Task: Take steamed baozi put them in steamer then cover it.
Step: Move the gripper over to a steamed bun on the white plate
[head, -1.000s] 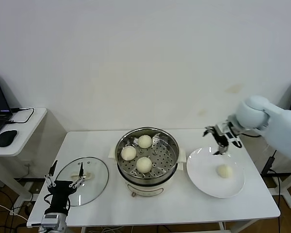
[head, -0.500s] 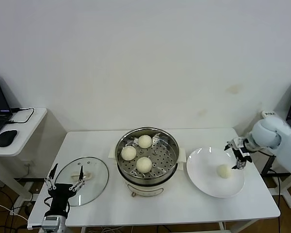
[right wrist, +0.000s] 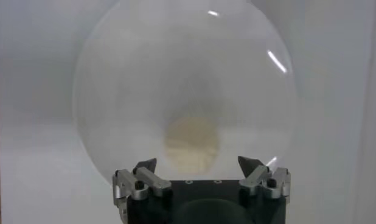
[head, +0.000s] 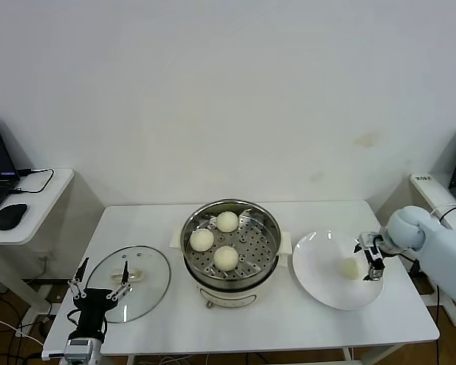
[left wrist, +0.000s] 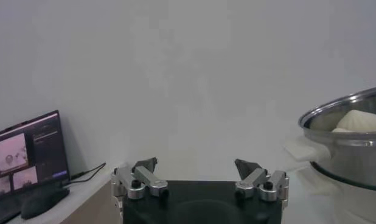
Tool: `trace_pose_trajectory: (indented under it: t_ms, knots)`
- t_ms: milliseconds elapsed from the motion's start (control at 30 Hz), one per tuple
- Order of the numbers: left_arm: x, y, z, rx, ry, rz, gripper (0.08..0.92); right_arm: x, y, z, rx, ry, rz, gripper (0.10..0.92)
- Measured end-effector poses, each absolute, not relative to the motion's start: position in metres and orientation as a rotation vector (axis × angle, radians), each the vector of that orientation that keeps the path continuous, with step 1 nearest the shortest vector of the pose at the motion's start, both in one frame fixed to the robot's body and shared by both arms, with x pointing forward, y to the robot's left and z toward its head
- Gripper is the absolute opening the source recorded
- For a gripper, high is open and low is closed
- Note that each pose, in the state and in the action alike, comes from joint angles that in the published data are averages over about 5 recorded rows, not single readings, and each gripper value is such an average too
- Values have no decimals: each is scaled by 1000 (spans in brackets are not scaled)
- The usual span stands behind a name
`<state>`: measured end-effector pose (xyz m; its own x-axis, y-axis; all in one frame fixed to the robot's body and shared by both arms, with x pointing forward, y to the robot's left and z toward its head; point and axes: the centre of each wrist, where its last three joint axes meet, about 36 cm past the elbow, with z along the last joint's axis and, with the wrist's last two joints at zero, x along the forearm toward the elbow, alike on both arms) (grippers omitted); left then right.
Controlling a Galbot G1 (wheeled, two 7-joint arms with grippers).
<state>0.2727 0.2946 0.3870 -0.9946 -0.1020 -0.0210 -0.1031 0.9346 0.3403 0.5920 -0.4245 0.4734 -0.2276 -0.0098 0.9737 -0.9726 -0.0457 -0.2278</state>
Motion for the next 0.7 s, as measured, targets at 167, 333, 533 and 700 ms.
trace_pose_trajectory:
  t_ms: [167, 333, 533, 700]
  knots:
    - [273, 295, 386, -168, 3090, 541, 823, 596, -423, 462, 1122, -1366, 1406, 823]
    - [274, 295, 385, -170, 3091, 541, 823, 597, -419, 453, 1122, -1365, 1400, 823]
    - [274, 295, 384, -172, 3091, 539, 823, 599, -419, 447, 1114, -1361, 1395, 777]
    - [274, 295, 383, -175, 3092, 536, 823, 600, -418, 445, 1109, -1363, 1395, 679]
